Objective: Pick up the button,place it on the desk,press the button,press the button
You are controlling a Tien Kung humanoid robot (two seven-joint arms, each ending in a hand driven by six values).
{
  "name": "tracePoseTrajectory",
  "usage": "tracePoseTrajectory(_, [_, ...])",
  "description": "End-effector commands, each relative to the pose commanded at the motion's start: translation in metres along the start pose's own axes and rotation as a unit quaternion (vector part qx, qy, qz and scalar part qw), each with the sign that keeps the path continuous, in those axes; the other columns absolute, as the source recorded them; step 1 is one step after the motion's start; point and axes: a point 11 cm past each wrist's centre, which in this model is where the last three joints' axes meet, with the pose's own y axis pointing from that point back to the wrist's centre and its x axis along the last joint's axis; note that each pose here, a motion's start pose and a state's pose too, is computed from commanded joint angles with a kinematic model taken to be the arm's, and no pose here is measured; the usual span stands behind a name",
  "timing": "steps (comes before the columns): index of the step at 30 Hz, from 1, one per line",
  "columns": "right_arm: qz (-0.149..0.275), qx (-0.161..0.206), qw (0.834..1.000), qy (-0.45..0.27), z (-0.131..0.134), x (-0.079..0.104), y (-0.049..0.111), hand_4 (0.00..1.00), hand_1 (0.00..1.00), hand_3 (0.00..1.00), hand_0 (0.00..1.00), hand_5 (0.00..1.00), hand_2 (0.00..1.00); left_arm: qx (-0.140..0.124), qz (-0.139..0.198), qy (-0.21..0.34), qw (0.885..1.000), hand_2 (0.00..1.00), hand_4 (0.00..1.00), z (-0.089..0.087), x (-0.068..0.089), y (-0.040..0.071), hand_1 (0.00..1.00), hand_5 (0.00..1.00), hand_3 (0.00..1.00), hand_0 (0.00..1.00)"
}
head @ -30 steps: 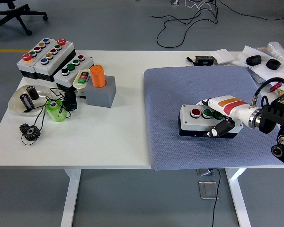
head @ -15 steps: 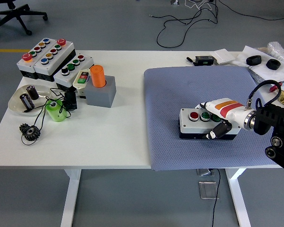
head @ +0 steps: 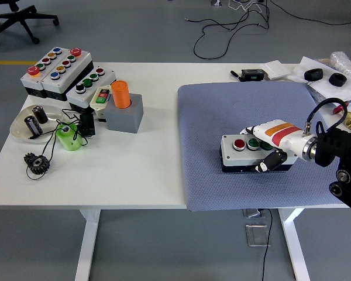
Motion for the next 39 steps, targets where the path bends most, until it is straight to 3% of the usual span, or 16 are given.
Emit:
tracePoseTrajectory(1, [-0.002, 0.000, 1.000, -0.001, 0.000, -0.001, 0.000, 0.583, 0.701, 0.865, 0.751, 0.002, 0.759, 0.000, 0.000, 0.000, 1.000, 0.492, 0.269, 0.000, 0.000, 0.000, 0.529, 0.997, 0.438, 0.598])
tracePoseTrajectory(6, [-0.014, -0.004, 1.000, 0.000, 0.002, -0.004, 0.000, 0.583, 0.701, 0.865, 0.751, 0.002, 0.759, 0.000, 0.000, 0.000, 1.000, 0.492, 0.269, 0.000, 0.000, 0.000, 0.529, 0.997, 0.438, 0.598])
tracePoseTrajectory(7, [-0.016, -0.005, 1.000, 0.000, 0.003, -0.004, 0.000, 0.619, 0.749, 0.887, 0.796, 0.002, 0.829, 0.001, 0.000, -0.001, 1.000, 0.493, 0.268, 0.000, 0.000, 0.000, 0.529, 0.996, 0.439, 0.598])
tracePoseTrajectory(18, [-0.024, -0.005, 1.000, -0.007, 0.004, -0.003, 0.004, 0.661, 0.791, 0.916, 0.821, 0.002, 0.885, 0.001, -0.001, -0.001, 1.000, 0.493, 0.268, 0.000, 0.000, 0.000, 0.529, 0.998, 0.439, 0.598])
tracePoseTrajectory(19, [-0.024, -0.004, 1.000, -0.010, 0.003, -0.002, 0.005, 0.729, 0.829, 0.961, 0.849, 0.002, 0.927, 0.001, -0.001, -0.001, 1.000, 0.493, 0.269, 0.000, 0.000, 0.000, 0.529, 0.998, 0.439, 0.598])
tracePoseTrajectory(24, [-0.016, 0.005, 1.000, -0.020, -0.001, 0.004, 0.009, 0.729, 0.829, 0.961, 0.849, 0.002, 0.927, 0.000, 0.000, -0.002, 1.000, 0.493, 0.269, 0.000, 0.000, 0.000, 0.529, 0.998, 0.439, 0.598])
tracePoseTrajectory(25, [-0.014, 0.006, 1.000, -0.022, -0.002, 0.005, 0.009, 0.838, 0.835, 0.998, 0.866, 0.053, 0.946, 0.000, 0.000, -0.002, 1.000, 0.493, 0.269, 0.000, 0.000, 0.000, 0.529, 0.998, 0.439, 0.598])
tracePoseTrajectory(33, [0.004, 0.025, 0.999, -0.040, -0.012, 0.015, 0.011, 0.854, 0.845, 0.998, 0.871, 0.067, 0.949, 0.001, -0.001, -0.002, 1.000, 0.493, 0.268, -0.001, 0.000, 0.000, 0.529, 0.997, 0.439, 0.599])
tracePoseTrajectory(39, [-0.023, 0.007, 0.999, -0.036, -0.004, 0.003, 0.009, 0.864, 0.848, 0.998, 0.880, 0.081, 0.954, 0.000, 0.000, -0.001, 1.000, 0.493, 0.269, 0.000, 0.000, 0.000, 0.529, 0.997, 0.439, 0.599])
